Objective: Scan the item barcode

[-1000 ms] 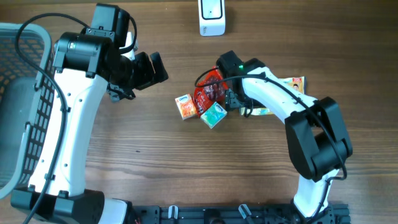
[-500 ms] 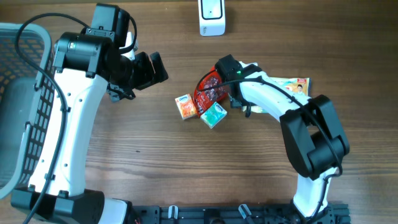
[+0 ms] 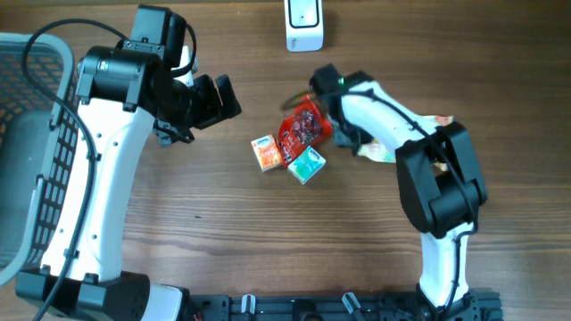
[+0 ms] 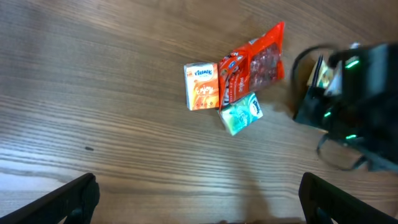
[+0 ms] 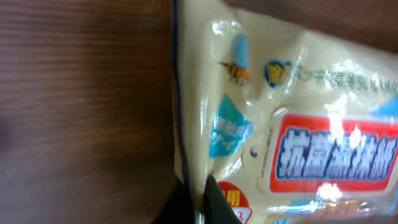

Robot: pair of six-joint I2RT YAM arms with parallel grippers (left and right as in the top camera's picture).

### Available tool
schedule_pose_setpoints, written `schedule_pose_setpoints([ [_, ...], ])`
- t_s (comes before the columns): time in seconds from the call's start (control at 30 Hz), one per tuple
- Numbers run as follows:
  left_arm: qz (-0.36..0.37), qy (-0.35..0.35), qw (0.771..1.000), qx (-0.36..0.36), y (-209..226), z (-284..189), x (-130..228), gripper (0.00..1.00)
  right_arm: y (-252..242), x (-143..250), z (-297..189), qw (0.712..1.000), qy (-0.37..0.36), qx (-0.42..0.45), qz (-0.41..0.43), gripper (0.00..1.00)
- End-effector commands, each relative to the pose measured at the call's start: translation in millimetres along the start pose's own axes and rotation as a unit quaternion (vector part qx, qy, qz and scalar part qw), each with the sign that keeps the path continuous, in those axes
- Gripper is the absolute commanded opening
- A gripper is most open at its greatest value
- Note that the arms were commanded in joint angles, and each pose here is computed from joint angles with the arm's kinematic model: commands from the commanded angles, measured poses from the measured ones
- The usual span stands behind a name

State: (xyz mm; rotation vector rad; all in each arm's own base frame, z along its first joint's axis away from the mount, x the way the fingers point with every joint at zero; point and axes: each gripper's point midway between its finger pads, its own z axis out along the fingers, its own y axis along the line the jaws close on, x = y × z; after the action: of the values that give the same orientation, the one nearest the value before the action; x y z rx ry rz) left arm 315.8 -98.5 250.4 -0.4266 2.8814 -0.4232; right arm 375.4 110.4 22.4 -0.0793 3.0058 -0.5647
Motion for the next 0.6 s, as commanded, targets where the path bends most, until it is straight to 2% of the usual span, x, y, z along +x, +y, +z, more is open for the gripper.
schedule_pose_setpoints([
  [0.0,0.002,0.003,1.0,0.004,-2.1,0.3,1.4,1.0,24.5,-40.6,-73.7,0.988,-0.024,-0.156,-0.008,0.04],
  [0.13,0.002,0.003,1.0,0.004,-2.1,0.3,1.4,1.0,5.2,-58.6,-151.2,0.961,-0.048,-0.274,-0.01,0.04],
  [0.23,0.002,0.003,1.0,0.004,-2.1,0.3,1.4,1.0,-17.5,-61.2,-203.5,0.918,-0.078,-0.388,-0.016,0.04],
  [0.3,0.002,0.003,1.0,0.004,-2.1,0.3,1.4,1.0,-34.2,-63.3,-225.8,0.88,-0.097,-0.465,-0.018,0.04],
  [0.4,0.002,0.003,1.0,0.004,-2.1,0.3,1.4,1.0,-63.8,-69.4,-221.4,0.839,-0.093,-0.536,0.009,0.04],
  [0.5,0.002,0.003,1.0,0.004,-2.1,0.3,1.4,1.0,-80.8,-63.2,-185.8,0.796,-0.055,-0.601,0.043,0.04],
  [0.57,0.002,0.003,1.0,0.004,-2.1,0.3,1.4,1.0,-81.9,-55.4,-154.8,0.746,-0.028,-0.661,0.08,0.04],
])
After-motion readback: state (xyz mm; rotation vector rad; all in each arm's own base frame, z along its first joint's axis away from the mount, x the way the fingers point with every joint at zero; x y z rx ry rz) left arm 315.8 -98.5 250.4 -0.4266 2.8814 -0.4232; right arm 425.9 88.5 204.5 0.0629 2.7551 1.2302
